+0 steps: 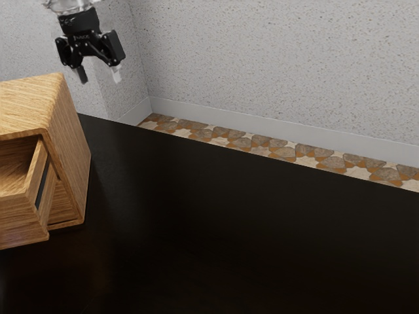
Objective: Push the drawer handle with one arm to close the drawer
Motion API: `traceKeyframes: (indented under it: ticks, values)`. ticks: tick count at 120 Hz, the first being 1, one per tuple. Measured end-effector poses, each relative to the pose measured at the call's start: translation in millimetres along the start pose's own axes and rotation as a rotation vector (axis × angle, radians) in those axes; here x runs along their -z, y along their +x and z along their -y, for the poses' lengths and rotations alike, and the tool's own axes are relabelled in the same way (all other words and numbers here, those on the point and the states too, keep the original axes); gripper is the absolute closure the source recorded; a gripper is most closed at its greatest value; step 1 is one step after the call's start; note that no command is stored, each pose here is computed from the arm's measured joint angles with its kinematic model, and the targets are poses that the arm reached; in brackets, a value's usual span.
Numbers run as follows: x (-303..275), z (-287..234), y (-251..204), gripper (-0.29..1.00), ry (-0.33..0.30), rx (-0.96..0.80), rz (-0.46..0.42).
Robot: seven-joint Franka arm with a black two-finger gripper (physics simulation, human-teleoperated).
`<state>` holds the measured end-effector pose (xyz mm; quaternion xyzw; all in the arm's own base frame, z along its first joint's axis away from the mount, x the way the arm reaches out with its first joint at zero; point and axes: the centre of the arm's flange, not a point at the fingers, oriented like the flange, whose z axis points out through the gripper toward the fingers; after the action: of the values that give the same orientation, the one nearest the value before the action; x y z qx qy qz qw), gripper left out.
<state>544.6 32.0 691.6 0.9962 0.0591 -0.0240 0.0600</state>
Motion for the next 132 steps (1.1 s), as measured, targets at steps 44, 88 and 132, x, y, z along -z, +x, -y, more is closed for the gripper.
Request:
traceKeyframes:
  ticks: [44, 88, 132]
  values:
    - [-23.2, -53.5, -311.5, 0.25, 0.178, 0.121, -0.252]
    - [-70.9, 89.9, -435.8, 0.62, 0.226, 0.668, -0.157]
    - [-129.8, 118.7, -423.7, 0.67, 0.231, 0.585, -0.072]
